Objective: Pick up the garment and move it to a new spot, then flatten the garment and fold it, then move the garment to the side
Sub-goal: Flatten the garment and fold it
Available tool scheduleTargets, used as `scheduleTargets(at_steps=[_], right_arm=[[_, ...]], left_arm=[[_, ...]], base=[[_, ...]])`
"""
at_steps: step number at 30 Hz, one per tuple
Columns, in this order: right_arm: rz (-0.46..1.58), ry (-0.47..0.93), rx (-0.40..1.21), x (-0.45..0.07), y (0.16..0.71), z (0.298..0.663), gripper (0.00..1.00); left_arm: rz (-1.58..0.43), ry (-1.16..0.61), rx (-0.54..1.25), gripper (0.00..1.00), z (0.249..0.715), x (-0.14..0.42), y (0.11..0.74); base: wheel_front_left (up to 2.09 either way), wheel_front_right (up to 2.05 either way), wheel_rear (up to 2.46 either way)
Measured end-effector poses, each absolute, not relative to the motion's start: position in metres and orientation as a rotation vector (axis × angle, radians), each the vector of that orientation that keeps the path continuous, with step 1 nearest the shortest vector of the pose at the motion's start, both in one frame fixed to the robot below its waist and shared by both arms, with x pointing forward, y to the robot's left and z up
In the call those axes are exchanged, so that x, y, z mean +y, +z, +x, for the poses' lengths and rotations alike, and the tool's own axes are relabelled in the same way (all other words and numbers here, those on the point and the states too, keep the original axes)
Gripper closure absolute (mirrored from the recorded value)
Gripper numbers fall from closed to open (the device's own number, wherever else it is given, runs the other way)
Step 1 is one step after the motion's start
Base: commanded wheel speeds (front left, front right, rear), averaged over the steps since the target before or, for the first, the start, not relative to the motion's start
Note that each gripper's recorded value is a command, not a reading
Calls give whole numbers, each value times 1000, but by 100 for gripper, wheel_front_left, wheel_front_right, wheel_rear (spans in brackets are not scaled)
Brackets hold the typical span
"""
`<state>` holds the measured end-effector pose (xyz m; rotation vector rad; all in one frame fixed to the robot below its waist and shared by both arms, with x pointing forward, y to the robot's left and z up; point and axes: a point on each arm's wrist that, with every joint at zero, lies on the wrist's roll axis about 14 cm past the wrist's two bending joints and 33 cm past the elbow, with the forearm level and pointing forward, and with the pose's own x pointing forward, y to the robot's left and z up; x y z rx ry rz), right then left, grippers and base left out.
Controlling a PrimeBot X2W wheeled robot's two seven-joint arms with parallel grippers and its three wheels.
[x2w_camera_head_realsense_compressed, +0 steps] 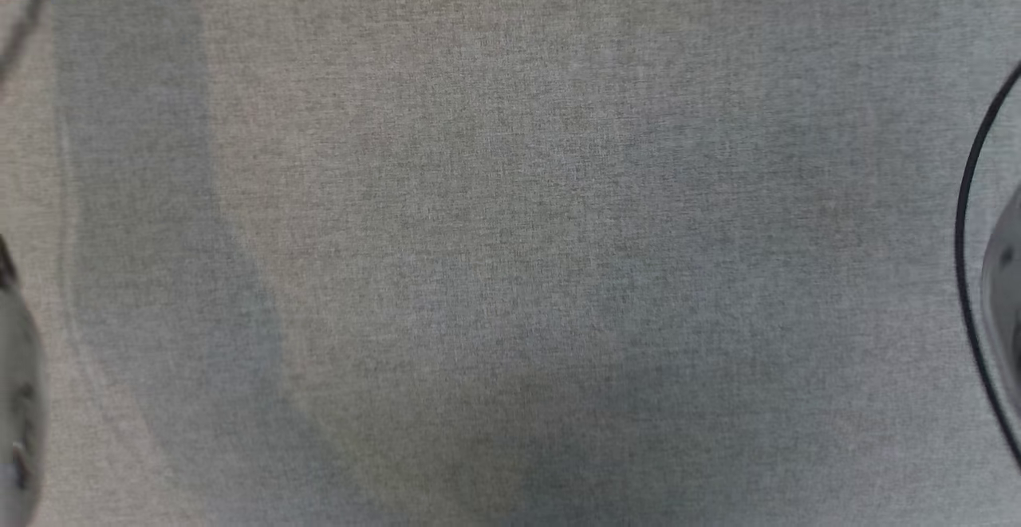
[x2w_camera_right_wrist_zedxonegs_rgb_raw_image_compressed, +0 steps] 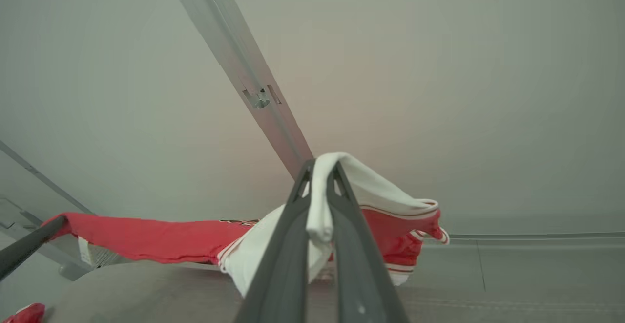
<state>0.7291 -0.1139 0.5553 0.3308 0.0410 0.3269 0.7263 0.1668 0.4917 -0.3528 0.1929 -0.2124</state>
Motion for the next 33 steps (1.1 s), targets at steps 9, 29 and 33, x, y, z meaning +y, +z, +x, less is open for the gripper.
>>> scheduleTargets(at_steps=[9, 29, 33], right_arm=[[497, 276, 146, -157, 485, 608, 100], [453, -37, 443, -221, 439, 306, 100], [423, -29, 387, -225, 452, 315, 100]], left_arm=[[-465, -266, 366, 100, 612, 157, 426], [-568, -238, 630, 100, 306, 116, 418], [-583, -301, 630, 100, 306, 100, 430]], base=[[0, 0, 0], [0, 0, 0], [0, 0, 0]])
